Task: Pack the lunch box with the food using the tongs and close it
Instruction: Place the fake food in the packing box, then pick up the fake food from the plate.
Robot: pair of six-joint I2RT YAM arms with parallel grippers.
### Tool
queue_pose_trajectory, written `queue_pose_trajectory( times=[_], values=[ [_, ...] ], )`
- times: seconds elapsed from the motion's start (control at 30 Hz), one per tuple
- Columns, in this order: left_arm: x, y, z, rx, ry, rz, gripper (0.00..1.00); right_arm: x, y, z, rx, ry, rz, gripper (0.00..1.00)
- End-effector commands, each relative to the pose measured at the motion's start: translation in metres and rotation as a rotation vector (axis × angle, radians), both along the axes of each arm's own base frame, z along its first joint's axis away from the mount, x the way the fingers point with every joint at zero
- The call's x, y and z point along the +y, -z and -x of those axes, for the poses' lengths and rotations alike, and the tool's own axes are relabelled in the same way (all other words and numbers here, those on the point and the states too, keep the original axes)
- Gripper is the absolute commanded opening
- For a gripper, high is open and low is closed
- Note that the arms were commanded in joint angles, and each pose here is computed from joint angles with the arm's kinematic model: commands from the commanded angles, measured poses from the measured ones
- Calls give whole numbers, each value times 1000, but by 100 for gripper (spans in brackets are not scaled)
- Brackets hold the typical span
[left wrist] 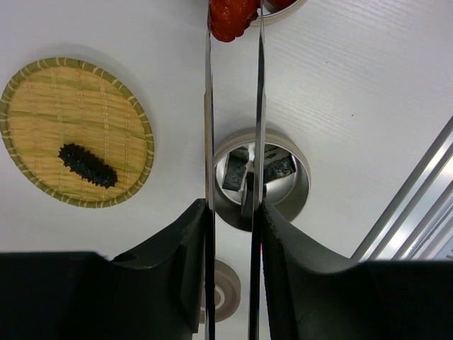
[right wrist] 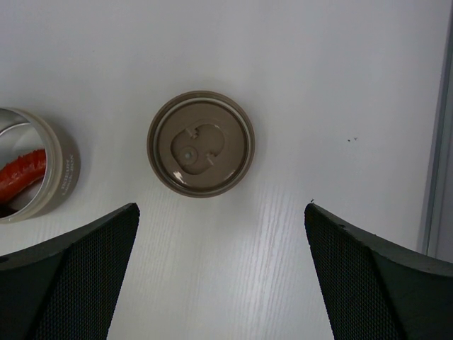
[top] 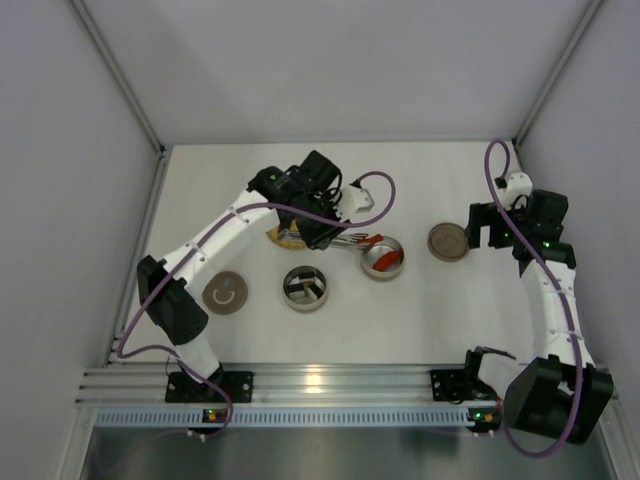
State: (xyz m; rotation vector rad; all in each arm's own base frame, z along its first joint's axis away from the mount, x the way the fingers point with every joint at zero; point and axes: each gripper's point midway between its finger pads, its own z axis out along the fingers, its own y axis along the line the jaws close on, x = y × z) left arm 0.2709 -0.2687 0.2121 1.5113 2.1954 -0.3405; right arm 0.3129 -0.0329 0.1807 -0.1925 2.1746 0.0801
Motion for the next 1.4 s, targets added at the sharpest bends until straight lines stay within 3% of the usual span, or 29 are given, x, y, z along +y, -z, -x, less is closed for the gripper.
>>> queue_pose_trajectory(
  times=[0.0, 0.37, 0.67, 0.97, 1.1, 1.37],
  values=[
    [-24, -8, -8, -39, 16, 52, 24, 1, -20, -1, -38, -7, 6, 99],
    [-43, 12, -19, -15, 17, 47, 29, -3, -16, -1, -32, -4, 24, 99],
    [-49, 14, -26, -20, 12, 45, 50, -3, -13, -1, -27, -5, 31, 99],
    [-47, -7, -30, -63, 1, 77, 50, -4, -14, -1, -30, -4, 32, 99],
    [-19, -24, -45, -94, -86, 85, 47, -3, -14, -1, -29, -5, 28, 99],
    [115, -11, -86, -19, -429, 51, 50, 0, -13, 0, -30, -15, 15, 99]
  ],
)
